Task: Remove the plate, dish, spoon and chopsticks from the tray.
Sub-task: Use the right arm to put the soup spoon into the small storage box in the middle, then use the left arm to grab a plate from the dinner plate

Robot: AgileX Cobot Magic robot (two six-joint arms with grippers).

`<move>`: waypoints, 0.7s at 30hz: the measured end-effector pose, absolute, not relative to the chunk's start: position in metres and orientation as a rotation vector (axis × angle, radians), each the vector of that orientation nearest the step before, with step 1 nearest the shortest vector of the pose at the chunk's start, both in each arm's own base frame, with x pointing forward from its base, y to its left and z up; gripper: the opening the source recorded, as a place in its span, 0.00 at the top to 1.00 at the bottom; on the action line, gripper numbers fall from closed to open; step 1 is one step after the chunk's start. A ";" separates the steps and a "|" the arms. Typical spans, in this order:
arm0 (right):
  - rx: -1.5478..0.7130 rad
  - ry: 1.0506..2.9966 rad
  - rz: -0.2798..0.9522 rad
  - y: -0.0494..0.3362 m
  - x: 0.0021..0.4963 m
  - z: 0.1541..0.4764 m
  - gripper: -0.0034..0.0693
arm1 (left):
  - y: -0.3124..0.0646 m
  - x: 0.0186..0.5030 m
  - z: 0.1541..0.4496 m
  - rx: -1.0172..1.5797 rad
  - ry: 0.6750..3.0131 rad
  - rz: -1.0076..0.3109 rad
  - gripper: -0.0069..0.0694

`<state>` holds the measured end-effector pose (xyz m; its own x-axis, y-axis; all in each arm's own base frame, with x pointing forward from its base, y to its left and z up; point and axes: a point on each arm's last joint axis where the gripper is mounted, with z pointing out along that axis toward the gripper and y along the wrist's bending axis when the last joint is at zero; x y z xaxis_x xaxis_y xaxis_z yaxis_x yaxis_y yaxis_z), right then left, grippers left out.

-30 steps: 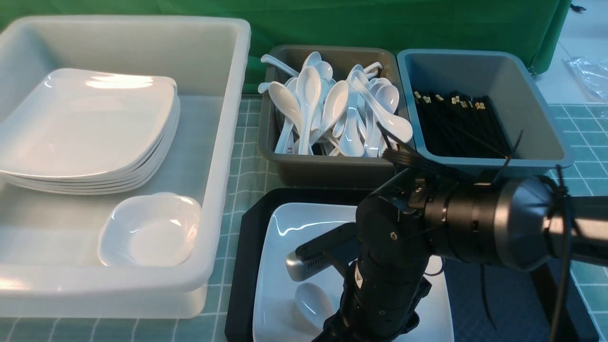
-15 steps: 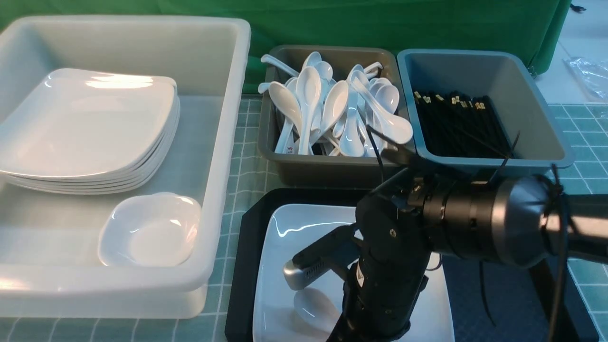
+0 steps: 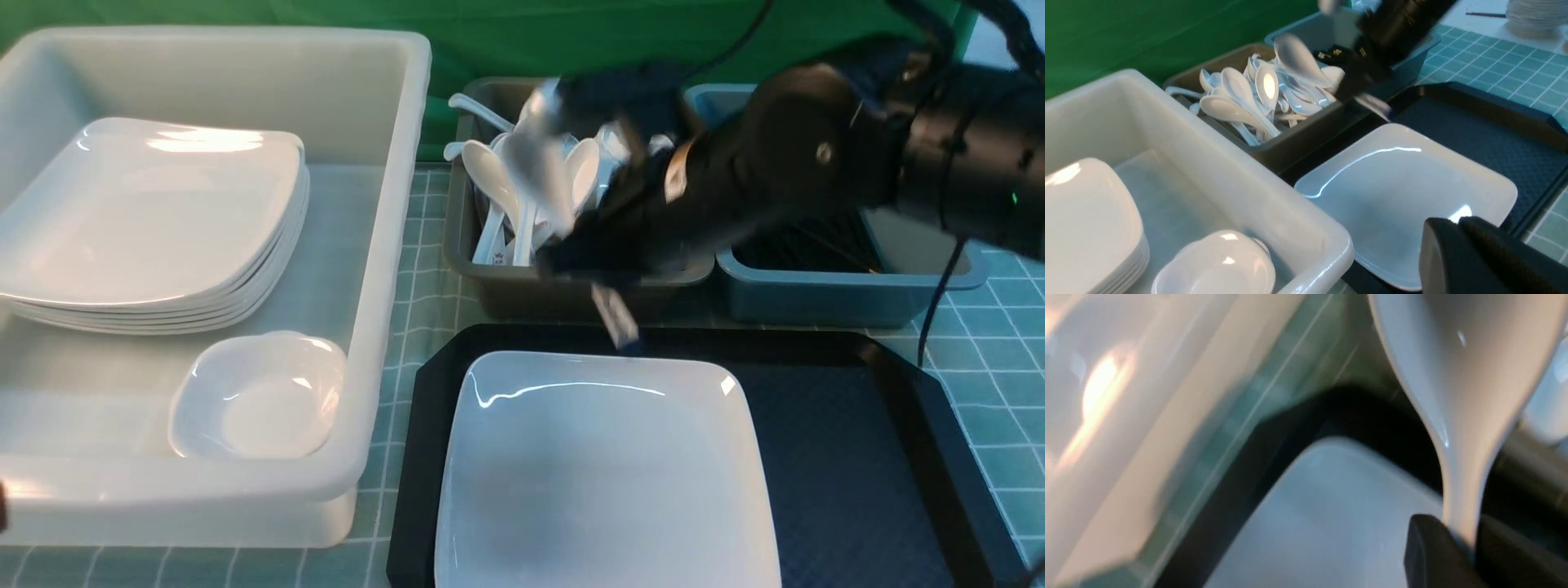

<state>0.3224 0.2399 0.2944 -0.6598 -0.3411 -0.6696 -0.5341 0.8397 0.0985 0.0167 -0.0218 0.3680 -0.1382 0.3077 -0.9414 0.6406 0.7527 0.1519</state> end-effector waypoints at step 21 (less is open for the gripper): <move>-0.394 2.267 0.332 0.206 0.398 0.305 0.33 | -0.048 0.058 0.323 0.775 1.864 -0.366 0.89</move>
